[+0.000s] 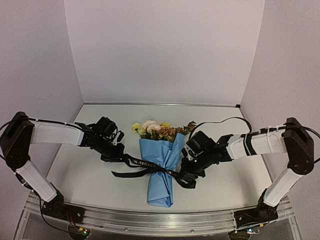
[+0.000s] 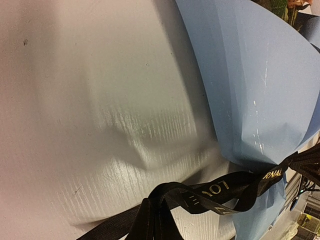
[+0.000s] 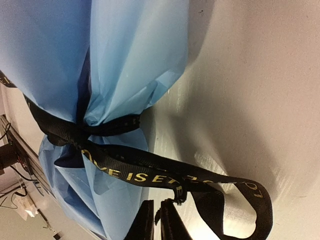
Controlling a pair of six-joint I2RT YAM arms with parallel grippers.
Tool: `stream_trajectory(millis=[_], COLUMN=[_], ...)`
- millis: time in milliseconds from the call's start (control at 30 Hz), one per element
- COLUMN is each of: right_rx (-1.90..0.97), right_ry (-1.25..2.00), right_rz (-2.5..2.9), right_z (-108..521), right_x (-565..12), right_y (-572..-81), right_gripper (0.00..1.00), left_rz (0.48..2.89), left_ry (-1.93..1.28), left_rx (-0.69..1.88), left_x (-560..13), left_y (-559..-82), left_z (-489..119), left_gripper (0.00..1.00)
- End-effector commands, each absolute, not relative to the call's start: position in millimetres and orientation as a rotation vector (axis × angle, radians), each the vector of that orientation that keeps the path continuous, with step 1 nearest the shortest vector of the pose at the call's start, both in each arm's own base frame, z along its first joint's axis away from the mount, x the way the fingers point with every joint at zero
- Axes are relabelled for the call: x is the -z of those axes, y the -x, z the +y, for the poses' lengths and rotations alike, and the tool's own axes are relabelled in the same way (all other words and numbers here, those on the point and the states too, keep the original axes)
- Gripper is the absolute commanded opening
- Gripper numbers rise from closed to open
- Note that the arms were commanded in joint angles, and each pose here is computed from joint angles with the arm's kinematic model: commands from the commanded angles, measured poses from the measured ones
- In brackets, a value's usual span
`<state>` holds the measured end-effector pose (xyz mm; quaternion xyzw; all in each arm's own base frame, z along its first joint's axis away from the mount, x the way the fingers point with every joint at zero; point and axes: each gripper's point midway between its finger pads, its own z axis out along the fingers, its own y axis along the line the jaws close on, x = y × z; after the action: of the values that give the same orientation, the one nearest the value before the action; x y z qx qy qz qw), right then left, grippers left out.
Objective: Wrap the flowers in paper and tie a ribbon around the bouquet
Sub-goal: Tie the half-tied ribbon around the folded bouquet.
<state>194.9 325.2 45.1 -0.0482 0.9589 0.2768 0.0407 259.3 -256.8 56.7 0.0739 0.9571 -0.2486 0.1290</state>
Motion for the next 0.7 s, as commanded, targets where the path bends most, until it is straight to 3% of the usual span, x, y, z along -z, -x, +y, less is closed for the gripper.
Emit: stream_trajectory(millis=[0, 167, 300, 667], right_rx=[-0.869, -0.76, -0.733, -0.789], right_ry=[0.118, 0.101, 0.12, 0.282], right_rz=[2.917, 2.956, 2.96, 2.892], right_z=[333, 312, 304, 312], right_x=[-51, -35, -30, -28], right_y=[-203, -196, -191, -198], right_gripper=[0.06, 0.23, 0.32, 0.39], left_rz=[2.696, 2.696, 2.701, 2.709], left_ry=[-0.26, -0.262, -0.264, -0.262], left_rx=[0.763, 0.762, 0.762, 0.765], left_x=[-84, -84, -83, -81], left_y=[-269, -269, -268, -268], left_z=[-266, -266, -266, -267], left_gripper=[0.0, 0.0, 0.0, 0.0])
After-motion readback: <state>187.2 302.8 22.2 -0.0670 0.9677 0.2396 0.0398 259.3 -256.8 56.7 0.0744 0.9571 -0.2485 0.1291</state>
